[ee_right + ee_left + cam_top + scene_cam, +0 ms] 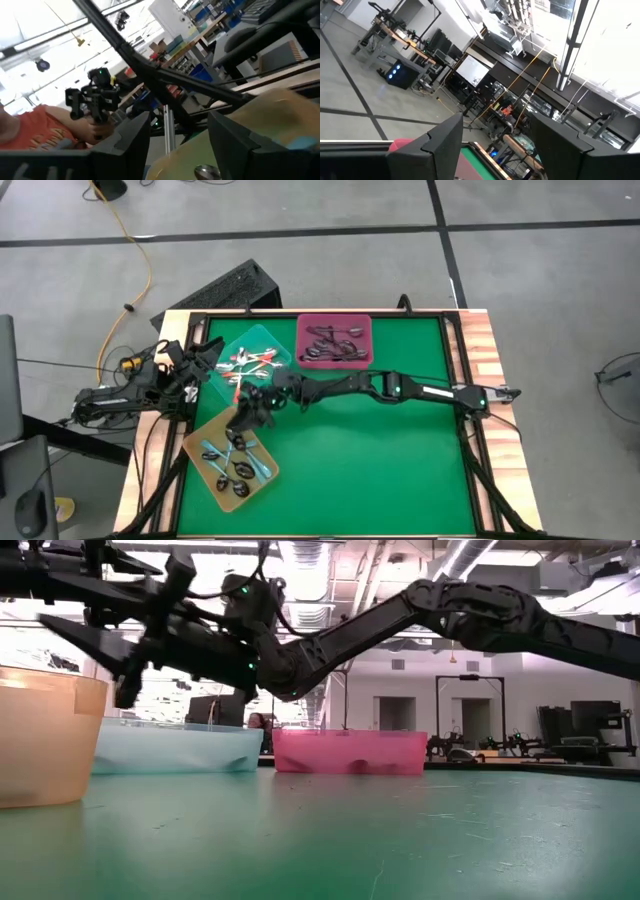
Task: Sort silverware by color (type)
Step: Return to Home Position
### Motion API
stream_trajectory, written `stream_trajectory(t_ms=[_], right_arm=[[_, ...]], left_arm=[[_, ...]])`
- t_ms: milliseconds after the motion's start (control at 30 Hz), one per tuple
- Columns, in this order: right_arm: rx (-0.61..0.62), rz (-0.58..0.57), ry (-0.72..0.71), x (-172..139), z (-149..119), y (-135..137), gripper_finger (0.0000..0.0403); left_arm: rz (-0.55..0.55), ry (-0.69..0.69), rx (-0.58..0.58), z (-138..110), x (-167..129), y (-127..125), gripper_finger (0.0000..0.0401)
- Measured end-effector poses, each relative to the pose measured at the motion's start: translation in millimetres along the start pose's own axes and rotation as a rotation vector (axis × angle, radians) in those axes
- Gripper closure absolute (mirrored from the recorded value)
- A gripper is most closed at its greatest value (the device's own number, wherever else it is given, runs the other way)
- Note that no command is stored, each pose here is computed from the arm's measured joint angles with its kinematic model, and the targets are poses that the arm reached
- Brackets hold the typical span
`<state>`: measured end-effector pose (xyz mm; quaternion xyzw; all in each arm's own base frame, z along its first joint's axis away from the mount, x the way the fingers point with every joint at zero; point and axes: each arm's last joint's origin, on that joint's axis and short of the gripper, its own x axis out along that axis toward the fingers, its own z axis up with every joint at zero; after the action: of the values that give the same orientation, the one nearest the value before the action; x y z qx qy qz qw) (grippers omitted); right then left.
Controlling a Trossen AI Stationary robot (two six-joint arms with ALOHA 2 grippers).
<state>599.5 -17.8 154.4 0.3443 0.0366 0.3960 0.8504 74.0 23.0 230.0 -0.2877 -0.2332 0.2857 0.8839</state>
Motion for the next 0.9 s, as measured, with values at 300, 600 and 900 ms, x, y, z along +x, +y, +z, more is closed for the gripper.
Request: stream_trajectory(t_ms=[300,600,900], right_arm=[[0.003,0.127,-0.067,-33,43,10,0.0202],[-0.253,0.274,0.128,-40,132,108,0.0202],[-0.470,0.133,0.230,-106,227,220,0.0202]], left_arm=[[-0.004,-0.004,0.060,1,0,0,0.0182],[-0.048,-0.031,0.085,4,0,-4,0.0182],[-0.160,0.012,0.110,6,-1,-8,0.0182]])
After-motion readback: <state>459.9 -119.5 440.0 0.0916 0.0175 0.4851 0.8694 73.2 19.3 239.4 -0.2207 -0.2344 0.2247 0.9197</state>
